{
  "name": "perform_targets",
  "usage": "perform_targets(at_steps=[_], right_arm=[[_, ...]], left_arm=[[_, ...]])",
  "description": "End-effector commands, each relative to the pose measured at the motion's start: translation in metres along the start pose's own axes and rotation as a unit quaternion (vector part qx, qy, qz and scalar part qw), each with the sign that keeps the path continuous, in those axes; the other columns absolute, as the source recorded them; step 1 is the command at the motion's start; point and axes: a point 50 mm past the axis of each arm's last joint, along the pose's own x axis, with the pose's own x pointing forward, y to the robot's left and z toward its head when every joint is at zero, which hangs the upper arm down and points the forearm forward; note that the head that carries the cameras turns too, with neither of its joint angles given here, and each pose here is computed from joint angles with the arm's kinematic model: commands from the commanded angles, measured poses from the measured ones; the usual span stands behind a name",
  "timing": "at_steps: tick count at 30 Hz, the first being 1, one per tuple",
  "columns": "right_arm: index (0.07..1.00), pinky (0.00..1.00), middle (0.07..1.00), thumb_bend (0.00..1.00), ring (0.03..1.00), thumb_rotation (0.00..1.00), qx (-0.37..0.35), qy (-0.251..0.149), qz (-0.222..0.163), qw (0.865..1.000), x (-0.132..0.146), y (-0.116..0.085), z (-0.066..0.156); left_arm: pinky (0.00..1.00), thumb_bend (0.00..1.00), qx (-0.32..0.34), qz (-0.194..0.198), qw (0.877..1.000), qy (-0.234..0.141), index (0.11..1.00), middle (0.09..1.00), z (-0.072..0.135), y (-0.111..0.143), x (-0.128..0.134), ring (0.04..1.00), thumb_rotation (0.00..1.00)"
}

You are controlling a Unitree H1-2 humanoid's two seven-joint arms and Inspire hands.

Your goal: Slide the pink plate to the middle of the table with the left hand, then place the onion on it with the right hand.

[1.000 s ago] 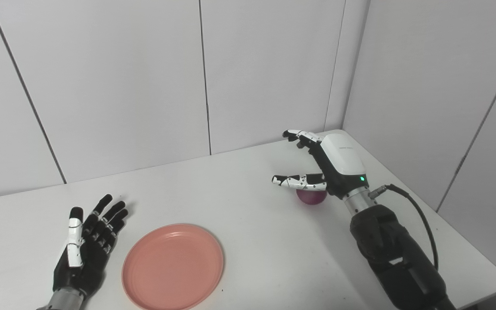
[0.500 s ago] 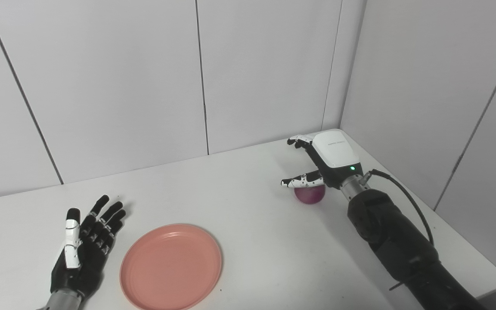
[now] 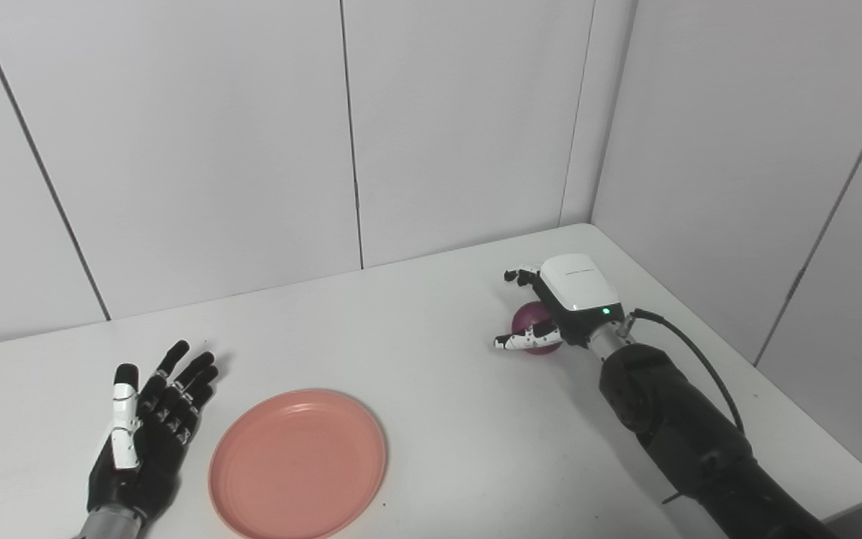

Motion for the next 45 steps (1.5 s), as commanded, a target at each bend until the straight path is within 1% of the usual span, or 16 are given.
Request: perform_targets(at_steps=[1,6,12,15,19,22,24,26,27,28,29,30,32,35,39,45], right_arm=[[0.724,0.48,0.69,0.97,0.603,0.57,0.003,0.009,-0.034,0.999,0.009,-0.017,-0.002],[0.724,0.47,0.684,0.96,0.59,0.56,0.005,0.012,-0.028,1.0,0.005,-0.008,-0.004],[0.72,0.47,0.673,0.95,0.59,0.56,0.007,0.015,-0.021,1.0,0.004,-0.005,-0.005],[0.715,0.43,0.647,0.94,0.549,0.55,0.009,0.015,-0.02,1.0,0.003,-0.005,-0.005],[0.708,0.42,0.63,0.93,0.529,0.56,0.012,0.017,-0.021,1.0,0.001,-0.003,-0.005],[0.687,0.37,0.601,0.9,0.487,0.54,0.012,0.017,-0.022,1.0,0.001,-0.003,-0.004],[0.648,0.33,0.543,0.84,0.425,0.54,0.008,0.013,-0.027,1.0,0.001,-0.002,-0.003],[0.638,0.32,0.528,0.83,0.412,0.55,0.001,0.009,-0.031,0.999,0.001,-0.001,-0.003],[0.571,0.28,0.468,0.77,0.365,0.54,-0.002,0.008,-0.033,0.999,0.002,0.0,-0.003],[0.53,0.26,0.43,0.73,0.335,0.54,-0.006,0.008,-0.032,0.999,0.003,0.001,-0.003],[0.456,0.21,0.365,0.67,0.28,0.51,-0.008,0.009,-0.031,0.999,0.003,0.001,-0.003],[0.419,0.19,0.332,0.64,0.251,0.5,-0.009,0.01,-0.027,1.0,0.003,0.001,-0.003],[0.411,0.16,0.299,0.53,0.218,0.47,-0.004,0.009,-0.019,1.0,0.004,0.001,-0.004],[0.39,0.14,0.28,0.49,0.2,0.47,0.001,0.01,-0.01,1.0,0.003,0.003,-0.006],[0.309,0.11,0.231,0.47,0.161,0.47,0.004,0.012,-0.005,1.0,0.002,0.006,-0.007],[0.292,0.1,0.224,0.47,0.154,0.51,0.006,0.017,0.008,1.0,0.0,0.008,-0.01]], left_arm=[[0.99,0.63,-0.03,0.021,0.997,0.068,0.916,0.861,-0.04,0.008,-0.025,0.915,0.99],[0.99,0.64,-0.031,0.023,0.997,0.07,0.908,0.856,-0.041,0.009,-0.025,0.911,0.98],[0.99,0.66,-0.031,0.021,0.997,0.071,0.907,0.854,-0.041,0.009,-0.025,0.913,0.96],[0.98,0.66,-0.031,0.021,0.997,0.072,0.901,0.853,-0.041,0.009,-0.025,0.909,0.96],[0.98,0.65,-0.032,0.02,0.997,0.072,0.897,0.851,-0.041,0.009,-0.026,0.908,0.96],[0.98,0.66,-0.033,0.019,0.997,0.073,0.897,0.863,-0.042,0.01,-0.026,0.915,0.95],[0.98,0.66,-0.033,0.019,0.997,0.073,0.891,0.858,-0.042,0.01,-0.025,0.911,0.96],[0.98,0.65,-0.032,0.02,0.997,0.073,0.889,0.856,-0.041,0.01,-0.026,0.909,0.96],[0.97,0.66,-0.032,0.02,0.997,0.073,0.884,0.852,-0.041,0.01,-0.026,0.904,0.95],[0.97,0.66,-0.031,0.019,0.997,0.073,0.88,0.849,-0.04,0.01,-0.025,0.9,0.95],[0.96,0.66,-0.031,0.019,0.997,0.072,0.885,0.852,-0.039,0.009,-0.025,0.902,0.96],[0.96,0.66,-0.032,0.019,0.997,0.072,0.887,0.853,-0.039,0.009,-0.025,0.902,0.96],[0.97,0.66,-0.032,0.019,0.997,0.071,0.888,0.857,-0.038,0.009,-0.026,0.905,0.96],[0.96,0.66,-0.031,0.019,0.997,0.071,0.882,0.855,-0.038,0.009,-0.026,0.903,0.95],[0.95,0.66,-0.03,0.017,0.997,0.072,0.884,0.858,-0.037,0.01,-0.027,0.904,0.96],[0.94,0.65,-0.031,0.015,0.997,0.074,0.885,0.859,-0.037,0.01,-0.027,0.903,0.97]])
